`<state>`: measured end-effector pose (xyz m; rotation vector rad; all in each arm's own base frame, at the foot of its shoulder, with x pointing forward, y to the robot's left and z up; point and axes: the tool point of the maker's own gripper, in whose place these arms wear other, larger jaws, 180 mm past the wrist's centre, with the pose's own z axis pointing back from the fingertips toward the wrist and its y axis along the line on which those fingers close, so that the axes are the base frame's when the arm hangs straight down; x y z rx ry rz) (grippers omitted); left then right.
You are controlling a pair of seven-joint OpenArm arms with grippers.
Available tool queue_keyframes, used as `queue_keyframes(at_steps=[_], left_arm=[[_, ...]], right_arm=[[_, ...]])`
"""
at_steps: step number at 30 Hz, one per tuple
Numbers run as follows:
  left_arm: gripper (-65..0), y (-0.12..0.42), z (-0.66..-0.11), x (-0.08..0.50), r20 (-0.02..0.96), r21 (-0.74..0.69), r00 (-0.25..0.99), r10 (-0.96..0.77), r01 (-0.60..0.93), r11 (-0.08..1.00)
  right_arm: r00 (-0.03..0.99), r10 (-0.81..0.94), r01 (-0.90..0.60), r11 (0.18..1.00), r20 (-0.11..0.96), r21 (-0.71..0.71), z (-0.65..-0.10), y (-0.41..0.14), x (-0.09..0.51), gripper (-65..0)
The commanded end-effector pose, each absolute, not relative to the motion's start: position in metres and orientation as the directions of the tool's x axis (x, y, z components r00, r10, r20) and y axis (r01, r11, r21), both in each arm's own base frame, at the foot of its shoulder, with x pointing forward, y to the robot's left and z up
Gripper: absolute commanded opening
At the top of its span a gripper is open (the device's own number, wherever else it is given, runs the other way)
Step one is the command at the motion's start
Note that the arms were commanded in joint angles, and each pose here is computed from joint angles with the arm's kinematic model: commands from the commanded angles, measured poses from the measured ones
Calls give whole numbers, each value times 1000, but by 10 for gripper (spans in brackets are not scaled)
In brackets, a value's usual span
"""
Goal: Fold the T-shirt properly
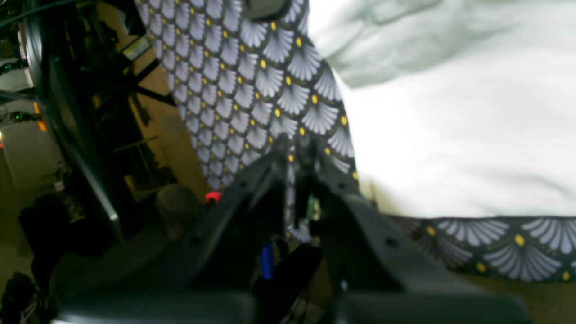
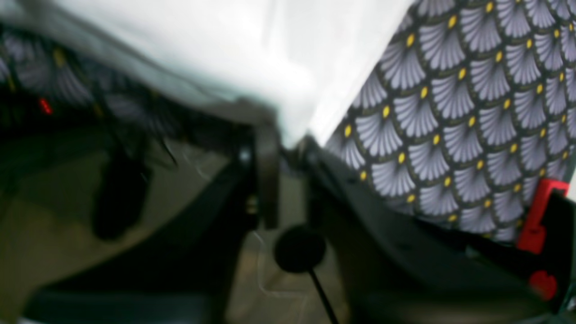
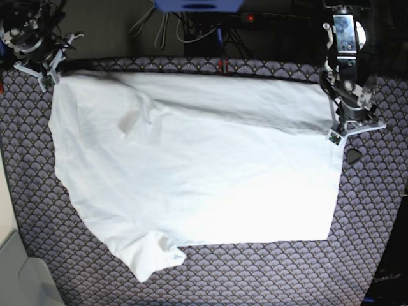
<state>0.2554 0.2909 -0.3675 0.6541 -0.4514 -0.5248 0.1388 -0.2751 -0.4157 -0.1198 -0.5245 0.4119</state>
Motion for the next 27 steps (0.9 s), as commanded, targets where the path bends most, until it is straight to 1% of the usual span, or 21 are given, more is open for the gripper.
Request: queue_keyframes(at_steps=[1,3,5,9,13,19,22,27], left_arm=[[-641,295,-356,262,239,695,769,-593,290,657],[-641,295,-356,262,239,695,769,-593,290,657],[-641,295,-356,262,239,695,768,-594,292,657],[-641,297,-355,262,241,697,771,-590,286,658],[-637,295,-350,265,253,702,763,-595,278,656],[-636,291,-326,272,296,727,737,-607,238,644],[-636,289,-315,283,327,735,721,-611,212,644],[-636,289,-311,287,336,739,717,-611,202,643]], right_arm=[[776,429,-364,903,463,-227,-411,-276,139,-490],[775,439,-383,899,456,-214,-414,-271,133,-430],[776,436,-380,900,456,-214,-414,-271,132,-403],[781,436,-374,900,448,-224,-413,-276,132,-403],[796,405,-314,912,449,-265,-404,-300,130,-403],[810,377,-237,911,448,-338,-386,-337,128,-398],[800,385,-216,900,460,-379,-374,-352,139,-398],[767,409,-203,885,495,-419,-357,-361,164,-398]])
